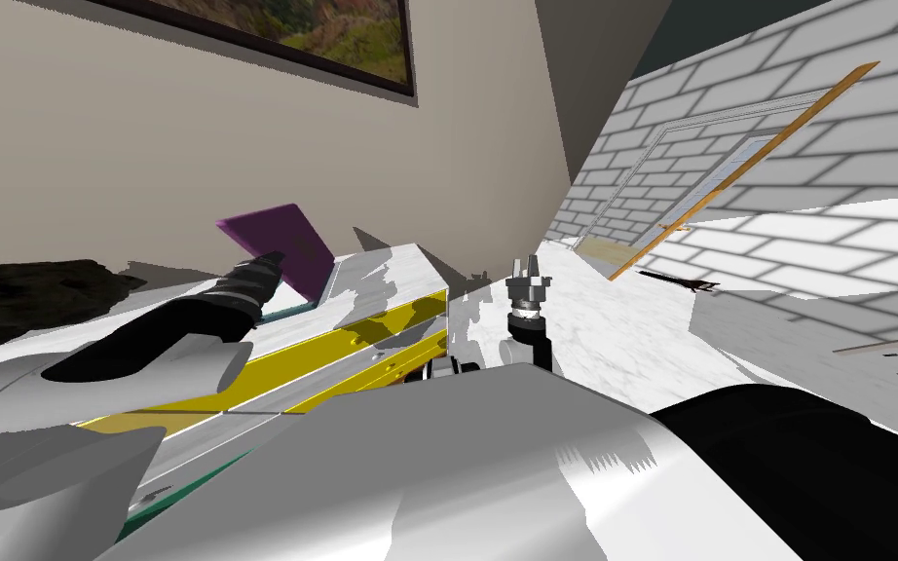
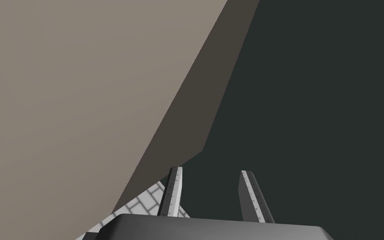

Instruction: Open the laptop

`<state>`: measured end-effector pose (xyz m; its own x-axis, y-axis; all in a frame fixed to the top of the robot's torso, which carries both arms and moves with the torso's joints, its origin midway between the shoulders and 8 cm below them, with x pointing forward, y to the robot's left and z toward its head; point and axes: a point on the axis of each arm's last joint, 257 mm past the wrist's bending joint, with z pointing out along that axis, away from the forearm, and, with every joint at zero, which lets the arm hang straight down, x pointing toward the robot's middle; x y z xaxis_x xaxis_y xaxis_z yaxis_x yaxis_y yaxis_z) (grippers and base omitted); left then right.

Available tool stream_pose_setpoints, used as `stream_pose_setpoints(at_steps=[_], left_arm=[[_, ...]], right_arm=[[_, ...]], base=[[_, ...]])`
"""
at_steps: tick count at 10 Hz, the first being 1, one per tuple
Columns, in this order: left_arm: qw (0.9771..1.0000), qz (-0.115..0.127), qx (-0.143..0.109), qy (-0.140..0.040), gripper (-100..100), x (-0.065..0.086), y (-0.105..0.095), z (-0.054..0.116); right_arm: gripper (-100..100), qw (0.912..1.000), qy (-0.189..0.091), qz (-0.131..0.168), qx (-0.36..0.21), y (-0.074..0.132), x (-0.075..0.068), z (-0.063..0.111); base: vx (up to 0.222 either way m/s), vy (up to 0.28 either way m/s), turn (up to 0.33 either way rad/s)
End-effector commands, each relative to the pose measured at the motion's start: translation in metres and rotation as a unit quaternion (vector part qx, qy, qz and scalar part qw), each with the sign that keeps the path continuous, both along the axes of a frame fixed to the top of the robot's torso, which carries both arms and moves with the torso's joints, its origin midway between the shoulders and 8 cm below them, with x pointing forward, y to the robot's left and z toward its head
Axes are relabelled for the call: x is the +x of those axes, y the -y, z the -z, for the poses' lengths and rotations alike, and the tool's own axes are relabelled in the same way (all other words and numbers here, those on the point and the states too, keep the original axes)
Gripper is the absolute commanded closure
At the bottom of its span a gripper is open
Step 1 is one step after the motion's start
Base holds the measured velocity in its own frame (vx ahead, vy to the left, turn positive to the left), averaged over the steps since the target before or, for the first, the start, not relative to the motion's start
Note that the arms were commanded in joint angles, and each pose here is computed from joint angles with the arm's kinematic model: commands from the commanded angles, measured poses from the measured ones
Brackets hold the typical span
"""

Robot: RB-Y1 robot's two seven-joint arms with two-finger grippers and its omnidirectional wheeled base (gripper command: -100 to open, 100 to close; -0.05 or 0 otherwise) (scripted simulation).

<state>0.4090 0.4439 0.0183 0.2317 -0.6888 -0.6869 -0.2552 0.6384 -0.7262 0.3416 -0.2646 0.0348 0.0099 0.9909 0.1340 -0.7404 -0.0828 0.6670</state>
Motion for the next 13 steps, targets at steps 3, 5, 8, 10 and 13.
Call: stream_pose_setpoints(at_steps=[3, 5, 8, 10, 13], left_arm=[[0.9983, 0.001, -0.055, 0.02, 100, 0.006, -0.003, 0.002], [0.9952, 0.003, -0.091, 0.034, 100, 0.01, -0.004, 0.003], [0.9877, 0.006, -0.146, 0.054, 100, 0.017, -0.005, 0.005], [0.9807, 0.009, -0.183, 0.068, 100, 0.022, -0.005, 0.006], [0.9695, 0.009, -0.231, 0.081, 100, 0.03, -0.009, 0.018]], right_arm=[[0, 1.0, 0.0, 0.0, 0.0, 0.0, 0.0, 0.0], [0, 1.0, 0.0, 0.0, 0.0, 0.0, 0.0, 0.0], [0, 1.0, 0.0, 0.0, 0.0, 0.0, 0.0, 0.0], [0, 1.0, 0.0, 0.0, 0.0, 0.0, 0.0, 0.0], [0, 1.0, 0.0, 0.0, 0.0, 0.0, 0.0, 0.0]], base=[[-0.015, 0.01, -0.012], [-0.045, 0.031, 0.017], [-0.049, 0.071, 0.044], [-0.028, 0.045, 0.017], [-0.027, 0.031, 0.023]])
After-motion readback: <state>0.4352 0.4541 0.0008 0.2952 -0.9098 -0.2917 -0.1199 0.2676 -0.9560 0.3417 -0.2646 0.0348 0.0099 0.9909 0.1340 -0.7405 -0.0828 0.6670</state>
